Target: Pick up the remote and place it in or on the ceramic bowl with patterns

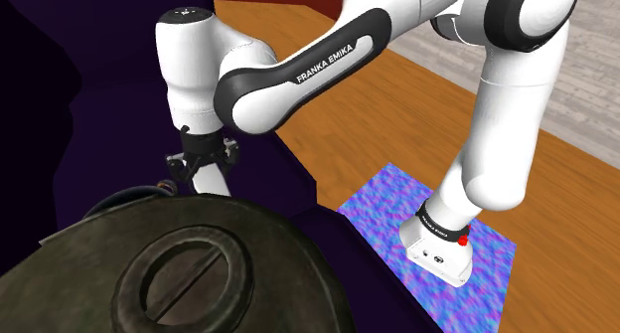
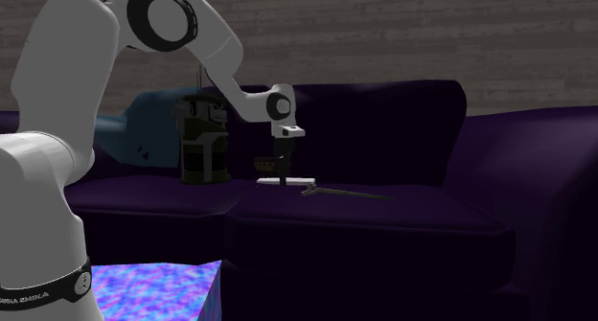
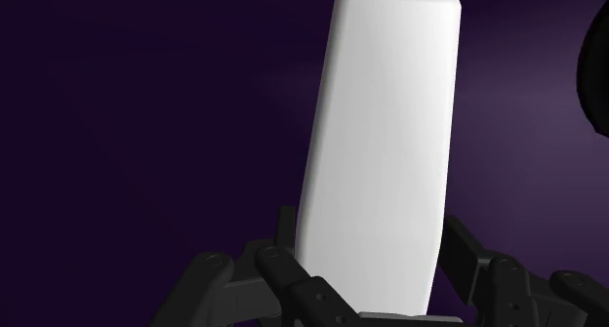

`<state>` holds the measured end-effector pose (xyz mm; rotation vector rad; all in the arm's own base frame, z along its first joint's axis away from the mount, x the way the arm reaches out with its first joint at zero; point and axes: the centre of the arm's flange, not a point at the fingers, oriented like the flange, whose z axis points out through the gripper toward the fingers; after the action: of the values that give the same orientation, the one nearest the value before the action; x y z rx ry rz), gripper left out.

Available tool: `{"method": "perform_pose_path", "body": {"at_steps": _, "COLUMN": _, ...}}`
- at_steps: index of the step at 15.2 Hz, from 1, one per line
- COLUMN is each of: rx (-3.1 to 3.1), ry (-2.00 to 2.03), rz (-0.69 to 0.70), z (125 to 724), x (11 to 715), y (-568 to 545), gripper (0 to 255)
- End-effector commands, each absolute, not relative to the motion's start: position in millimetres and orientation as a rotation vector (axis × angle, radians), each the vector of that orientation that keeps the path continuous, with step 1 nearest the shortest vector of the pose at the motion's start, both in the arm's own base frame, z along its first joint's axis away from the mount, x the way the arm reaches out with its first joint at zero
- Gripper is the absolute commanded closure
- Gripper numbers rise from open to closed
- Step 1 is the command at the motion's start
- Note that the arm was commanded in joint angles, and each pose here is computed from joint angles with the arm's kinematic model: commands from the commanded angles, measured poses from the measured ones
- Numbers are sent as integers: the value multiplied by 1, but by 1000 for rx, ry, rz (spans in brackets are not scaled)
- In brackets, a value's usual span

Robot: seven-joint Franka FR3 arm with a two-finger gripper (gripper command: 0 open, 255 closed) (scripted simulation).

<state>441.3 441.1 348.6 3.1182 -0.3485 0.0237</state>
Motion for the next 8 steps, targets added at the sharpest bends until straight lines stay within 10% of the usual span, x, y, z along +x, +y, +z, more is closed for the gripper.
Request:
{"method": "perform_pose_path", "body": {"at_steps": 1, "rx": 3118, "ry": -348, "rz": 23, "z": 359, "x": 441, "y": 441, "gripper": 255}}
{"method": "perform_pose_path", "body": {"at_steps": 8, "rx": 3118, "ry": -348, "rz": 23, "z": 396, "x": 441, "y": 441, "gripper": 255}}
